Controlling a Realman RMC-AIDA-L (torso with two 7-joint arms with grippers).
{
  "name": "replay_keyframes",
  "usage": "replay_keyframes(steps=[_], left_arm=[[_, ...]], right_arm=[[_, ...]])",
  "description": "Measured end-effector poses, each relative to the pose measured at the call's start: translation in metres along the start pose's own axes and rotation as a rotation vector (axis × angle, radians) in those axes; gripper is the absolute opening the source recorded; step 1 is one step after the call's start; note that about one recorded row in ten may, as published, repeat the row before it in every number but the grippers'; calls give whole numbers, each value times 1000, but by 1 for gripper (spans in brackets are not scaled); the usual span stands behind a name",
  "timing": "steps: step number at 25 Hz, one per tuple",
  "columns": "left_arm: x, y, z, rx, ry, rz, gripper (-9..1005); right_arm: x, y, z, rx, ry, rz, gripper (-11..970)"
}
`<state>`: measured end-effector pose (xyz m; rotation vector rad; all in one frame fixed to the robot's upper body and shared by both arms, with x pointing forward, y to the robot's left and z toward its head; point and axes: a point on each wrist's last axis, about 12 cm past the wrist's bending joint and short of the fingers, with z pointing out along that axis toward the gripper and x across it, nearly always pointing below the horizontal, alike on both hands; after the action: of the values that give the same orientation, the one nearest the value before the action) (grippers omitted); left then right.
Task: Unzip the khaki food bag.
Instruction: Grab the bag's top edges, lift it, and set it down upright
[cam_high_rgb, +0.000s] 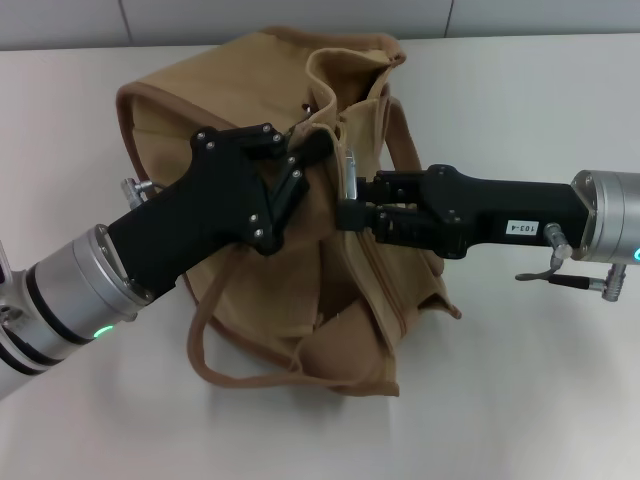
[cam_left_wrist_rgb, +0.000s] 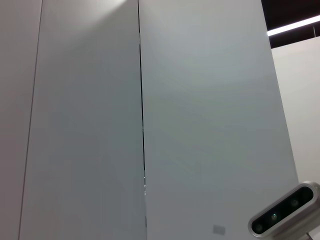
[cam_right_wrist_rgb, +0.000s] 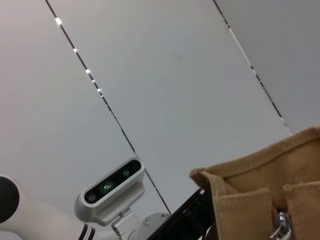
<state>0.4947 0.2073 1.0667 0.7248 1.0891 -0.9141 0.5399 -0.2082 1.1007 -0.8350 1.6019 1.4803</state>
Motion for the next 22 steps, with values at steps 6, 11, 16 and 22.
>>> replay_keyframes(steps=[6,11,16,22], left_arm=[[1,-1,-1,-2,5,-1,41],[1,-1,-2,-8,8,-1,41],[2,0,-2,-12,12,0,41],[3,1,-1,-15,21,3,42]], right_arm=[[1,-2,-2,26,-3,9,422],[1,-4,-5,48,-8,11,422],[1,-5,-10,62,-17,12,418],[-1,-5,-10,63,-17,4,414]])
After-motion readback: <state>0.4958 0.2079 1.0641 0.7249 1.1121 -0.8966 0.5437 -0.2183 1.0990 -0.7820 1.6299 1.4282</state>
